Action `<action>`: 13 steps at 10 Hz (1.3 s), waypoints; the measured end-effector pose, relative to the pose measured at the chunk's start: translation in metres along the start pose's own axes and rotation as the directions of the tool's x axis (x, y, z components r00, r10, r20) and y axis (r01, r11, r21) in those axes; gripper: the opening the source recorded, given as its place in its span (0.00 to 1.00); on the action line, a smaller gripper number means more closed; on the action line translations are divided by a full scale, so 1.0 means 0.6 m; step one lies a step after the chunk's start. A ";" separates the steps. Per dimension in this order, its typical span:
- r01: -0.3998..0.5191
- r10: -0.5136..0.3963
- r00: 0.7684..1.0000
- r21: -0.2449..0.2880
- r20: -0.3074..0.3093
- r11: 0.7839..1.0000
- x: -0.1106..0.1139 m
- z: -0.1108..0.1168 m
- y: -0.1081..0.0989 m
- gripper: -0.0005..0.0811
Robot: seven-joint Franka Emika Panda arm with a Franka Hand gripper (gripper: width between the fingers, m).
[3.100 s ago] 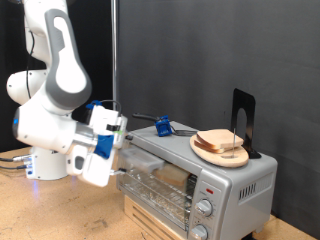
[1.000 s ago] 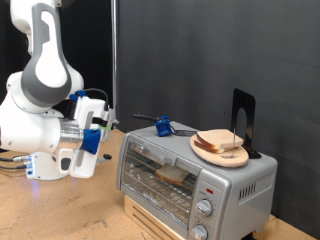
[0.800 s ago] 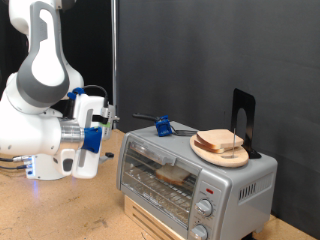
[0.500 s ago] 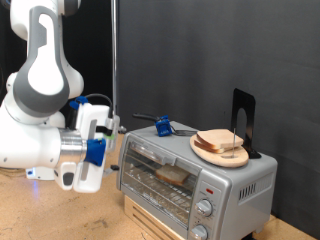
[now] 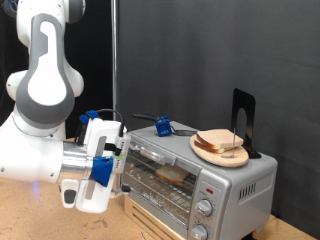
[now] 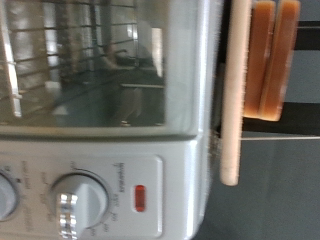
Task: Make a piece of toast with the oven
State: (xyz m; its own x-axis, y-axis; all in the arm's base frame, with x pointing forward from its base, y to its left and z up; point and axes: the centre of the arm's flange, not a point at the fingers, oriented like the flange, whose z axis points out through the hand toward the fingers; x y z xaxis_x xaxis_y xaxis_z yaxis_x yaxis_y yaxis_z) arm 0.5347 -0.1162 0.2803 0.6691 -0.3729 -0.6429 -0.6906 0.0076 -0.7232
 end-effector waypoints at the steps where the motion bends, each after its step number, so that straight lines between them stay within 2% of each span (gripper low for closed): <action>1: 0.002 -0.002 1.000 0.009 -0.002 1.000 0.006 -0.003 -0.010 1.00; 3: -0.012 0.012 1.000 -0.010 -0.026 1.000 0.050 0.000 -0.033 1.00; 5: 0.012 -0.015 0.999 -0.062 -0.044 0.998 0.099 0.007 -0.047 1.00; 8: 0.066 -0.060 0.997 -0.111 0.055 0.992 0.171 0.029 -0.066 1.00; 9: 0.062 -0.057 0.997 -0.108 0.043 0.992 0.171 0.028 -0.065 1.00; 11: 0.120 -0.113 0.991 -0.101 0.073 0.988 0.169 0.032 -0.064 1.00; 13: 0.189 -0.181 0.980 -0.095 0.084 0.977 0.198 0.047 -0.069 1.00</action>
State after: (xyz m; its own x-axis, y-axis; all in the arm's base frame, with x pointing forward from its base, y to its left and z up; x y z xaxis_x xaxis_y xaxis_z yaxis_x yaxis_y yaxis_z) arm 0.6504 -0.1344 0.2269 0.8037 -0.2891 -0.5201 -0.5748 -0.1514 -0.8041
